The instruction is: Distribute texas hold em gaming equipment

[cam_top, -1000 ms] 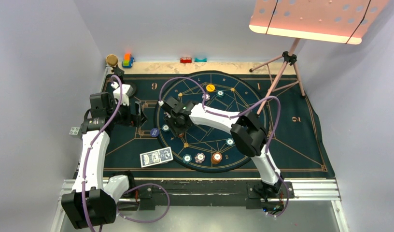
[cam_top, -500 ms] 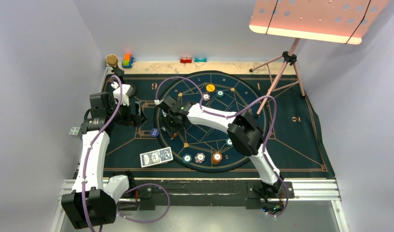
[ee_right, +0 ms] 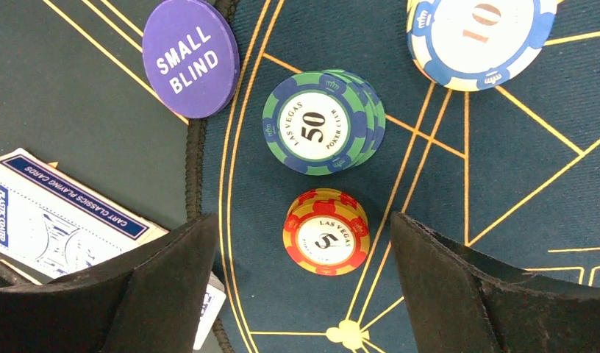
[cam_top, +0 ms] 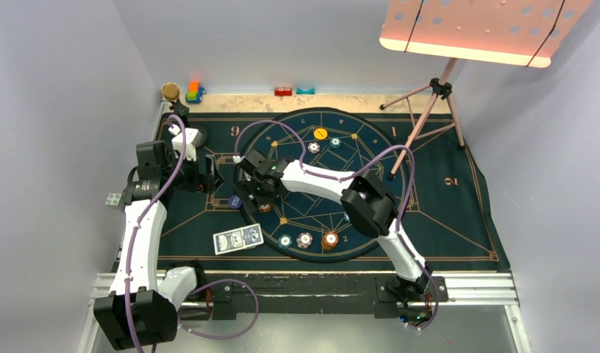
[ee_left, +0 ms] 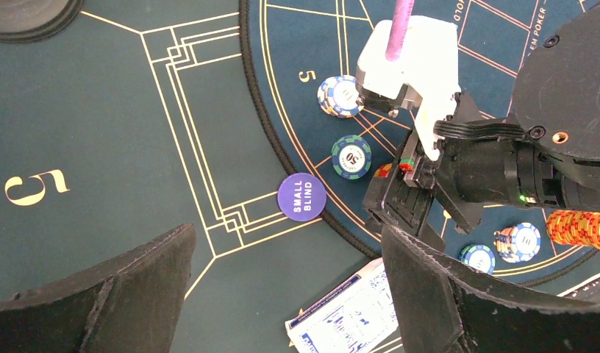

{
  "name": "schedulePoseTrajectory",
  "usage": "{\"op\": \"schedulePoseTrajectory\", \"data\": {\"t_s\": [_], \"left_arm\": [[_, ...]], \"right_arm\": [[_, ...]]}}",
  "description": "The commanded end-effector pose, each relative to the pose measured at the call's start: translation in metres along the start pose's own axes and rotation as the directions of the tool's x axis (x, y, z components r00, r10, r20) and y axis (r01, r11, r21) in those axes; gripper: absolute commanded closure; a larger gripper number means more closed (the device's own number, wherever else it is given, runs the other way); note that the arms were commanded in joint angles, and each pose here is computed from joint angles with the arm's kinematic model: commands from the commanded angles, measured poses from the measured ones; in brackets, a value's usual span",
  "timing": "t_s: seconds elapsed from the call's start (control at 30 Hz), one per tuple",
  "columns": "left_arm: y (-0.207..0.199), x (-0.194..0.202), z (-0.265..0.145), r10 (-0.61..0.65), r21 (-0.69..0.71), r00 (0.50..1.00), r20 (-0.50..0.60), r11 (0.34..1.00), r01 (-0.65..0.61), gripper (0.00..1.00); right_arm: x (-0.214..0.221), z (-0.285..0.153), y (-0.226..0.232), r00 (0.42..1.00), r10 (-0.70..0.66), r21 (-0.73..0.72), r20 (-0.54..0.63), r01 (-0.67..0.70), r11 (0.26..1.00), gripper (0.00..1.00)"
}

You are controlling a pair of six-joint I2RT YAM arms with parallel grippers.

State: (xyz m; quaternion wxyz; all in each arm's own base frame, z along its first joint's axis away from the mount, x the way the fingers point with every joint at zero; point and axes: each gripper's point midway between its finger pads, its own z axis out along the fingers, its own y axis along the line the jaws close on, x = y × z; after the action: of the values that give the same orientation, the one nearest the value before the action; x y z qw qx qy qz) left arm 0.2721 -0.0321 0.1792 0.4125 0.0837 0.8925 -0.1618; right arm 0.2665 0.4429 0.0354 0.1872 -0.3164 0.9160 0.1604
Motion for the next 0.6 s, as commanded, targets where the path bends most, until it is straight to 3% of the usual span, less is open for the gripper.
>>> {"op": "schedulePoseTrajectory", "data": {"t_s": [0.0, 0.23, 0.57], "left_arm": [[0.000, -0.005, -0.002, 0.019, 0.005, 0.999, 0.031, 1.000, -0.019, 0.00], [0.000, -0.005, -0.002, 0.018, 0.003, 0.999, 0.030, 1.000, -0.018, 0.00], [0.001, -0.004, -0.001, 0.022, 0.005, 0.999, 0.028, 1.000, -0.022, 0.00]], "right_arm": [[-0.026, -0.034, -0.006, 0.996, 0.001, 0.039, 0.085, -0.005, 0.999, 0.09], [-0.030, -0.107, -0.023, 0.982, 0.006, 0.091, 0.189, -0.023, 0.996, 0.04], [0.083, -0.148, -0.064, 0.995, 0.056, 0.168, 0.083, -0.070, 0.983, 0.02]]}}
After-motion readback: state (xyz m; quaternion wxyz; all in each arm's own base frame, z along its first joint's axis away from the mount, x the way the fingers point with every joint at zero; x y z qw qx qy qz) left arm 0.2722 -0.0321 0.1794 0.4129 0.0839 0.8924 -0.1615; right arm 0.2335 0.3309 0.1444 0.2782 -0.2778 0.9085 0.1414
